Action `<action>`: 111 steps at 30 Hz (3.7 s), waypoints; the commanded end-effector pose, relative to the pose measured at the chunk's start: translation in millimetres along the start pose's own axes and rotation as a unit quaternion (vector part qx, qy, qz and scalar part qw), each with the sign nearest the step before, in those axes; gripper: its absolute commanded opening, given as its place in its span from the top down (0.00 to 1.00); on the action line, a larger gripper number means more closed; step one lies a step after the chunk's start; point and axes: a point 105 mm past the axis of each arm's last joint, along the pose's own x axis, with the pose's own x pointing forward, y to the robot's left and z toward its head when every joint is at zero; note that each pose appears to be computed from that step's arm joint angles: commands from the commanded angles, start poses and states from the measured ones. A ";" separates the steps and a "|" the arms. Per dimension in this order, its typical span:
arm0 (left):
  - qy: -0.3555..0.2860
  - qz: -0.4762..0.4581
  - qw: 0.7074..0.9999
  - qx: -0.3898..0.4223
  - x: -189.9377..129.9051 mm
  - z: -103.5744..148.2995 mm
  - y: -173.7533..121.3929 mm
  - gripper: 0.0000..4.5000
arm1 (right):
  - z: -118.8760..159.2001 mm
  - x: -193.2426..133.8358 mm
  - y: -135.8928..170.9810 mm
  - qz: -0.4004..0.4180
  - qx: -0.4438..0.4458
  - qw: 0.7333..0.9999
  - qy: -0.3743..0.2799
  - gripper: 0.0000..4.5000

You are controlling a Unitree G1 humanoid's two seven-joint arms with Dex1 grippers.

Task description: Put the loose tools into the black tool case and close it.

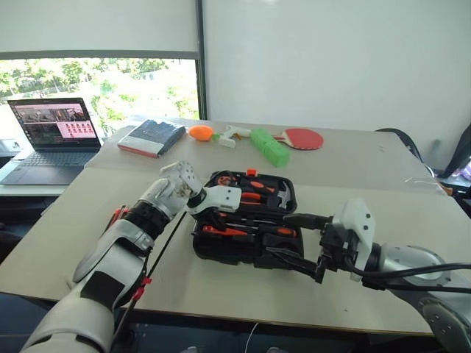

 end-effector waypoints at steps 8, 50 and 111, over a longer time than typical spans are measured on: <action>-0.080 0.073 0.986 -0.131 -51.9 -17.9 8.6 0.92 | 19.6 -1.6 -2.9 0.009 -0.019 0.999 -0.030 0.00; 0.011 0.312 0.720 -0.620 -122.1 -203.2 -65.0 0.02 | 35.8 32.6 5.0 0.132 -0.034 0.989 -0.061 0.00; 0.002 -0.081 0.997 -0.016 8.4 37.1 -41.8 0.65 | 15.6 -0.3 5.8 -0.010 -0.010 1.000 -0.026 0.00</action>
